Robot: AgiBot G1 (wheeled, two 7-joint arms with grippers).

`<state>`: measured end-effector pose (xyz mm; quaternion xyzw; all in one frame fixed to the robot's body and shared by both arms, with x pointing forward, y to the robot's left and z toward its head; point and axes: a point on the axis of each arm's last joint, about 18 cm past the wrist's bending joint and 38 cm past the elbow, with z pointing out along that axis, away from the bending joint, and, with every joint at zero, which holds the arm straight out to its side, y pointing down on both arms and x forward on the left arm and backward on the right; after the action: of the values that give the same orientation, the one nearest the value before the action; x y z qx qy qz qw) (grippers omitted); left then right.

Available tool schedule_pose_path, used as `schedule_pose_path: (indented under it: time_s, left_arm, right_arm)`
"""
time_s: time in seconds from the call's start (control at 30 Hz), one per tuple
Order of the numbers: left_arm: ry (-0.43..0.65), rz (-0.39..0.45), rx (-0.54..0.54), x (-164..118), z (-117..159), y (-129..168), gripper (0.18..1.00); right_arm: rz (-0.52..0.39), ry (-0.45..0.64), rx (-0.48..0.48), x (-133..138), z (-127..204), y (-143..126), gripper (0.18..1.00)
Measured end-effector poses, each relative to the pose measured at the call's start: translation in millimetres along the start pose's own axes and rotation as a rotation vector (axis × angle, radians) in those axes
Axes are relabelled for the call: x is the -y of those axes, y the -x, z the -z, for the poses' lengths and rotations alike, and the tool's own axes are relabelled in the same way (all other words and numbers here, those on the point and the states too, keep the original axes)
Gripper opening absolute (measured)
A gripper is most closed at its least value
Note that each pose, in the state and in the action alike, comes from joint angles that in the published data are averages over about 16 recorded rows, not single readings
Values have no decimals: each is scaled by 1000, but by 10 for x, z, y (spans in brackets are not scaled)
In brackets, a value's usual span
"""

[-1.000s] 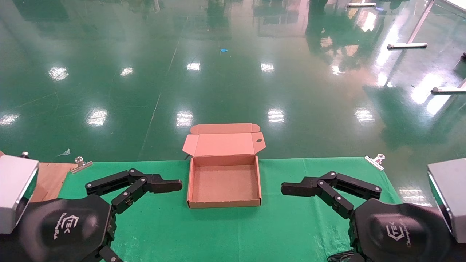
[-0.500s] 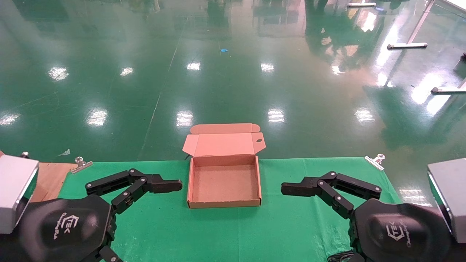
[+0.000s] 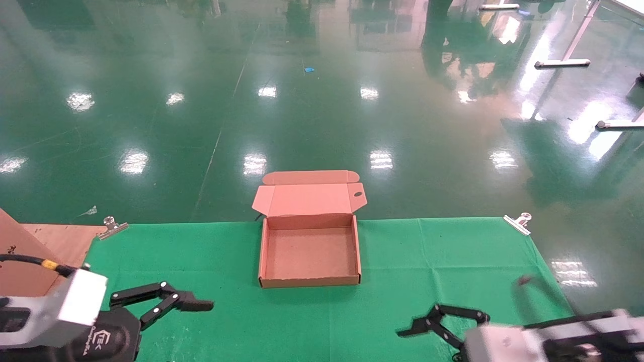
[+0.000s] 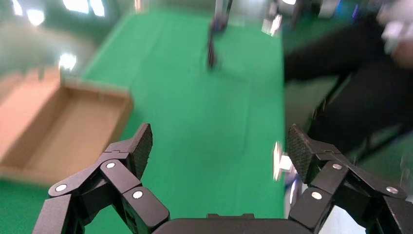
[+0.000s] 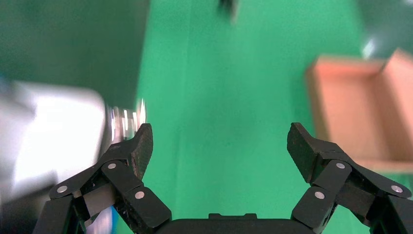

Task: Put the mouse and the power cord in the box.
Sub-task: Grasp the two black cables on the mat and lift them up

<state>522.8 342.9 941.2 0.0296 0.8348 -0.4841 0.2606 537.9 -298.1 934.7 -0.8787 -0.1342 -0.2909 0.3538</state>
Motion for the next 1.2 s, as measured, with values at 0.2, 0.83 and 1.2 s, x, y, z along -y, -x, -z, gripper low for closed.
schedule_pose_path:
  time_s: [0.2,0.83,1.2]
  left_arm:
    - [237,-31,-9,-323,-52,216,1001]
    - [729,-65,-40,-1291,-133,800,1001]
    - [762,-35,13,-1641,-165,822,1001]
  right_arm:
    - [117,302,43,-330,-142,-222,1001]
    - [254,653,127,-1292,-681,-597,1001]
    - [236,660,138,-1550,-851,-665,1001]
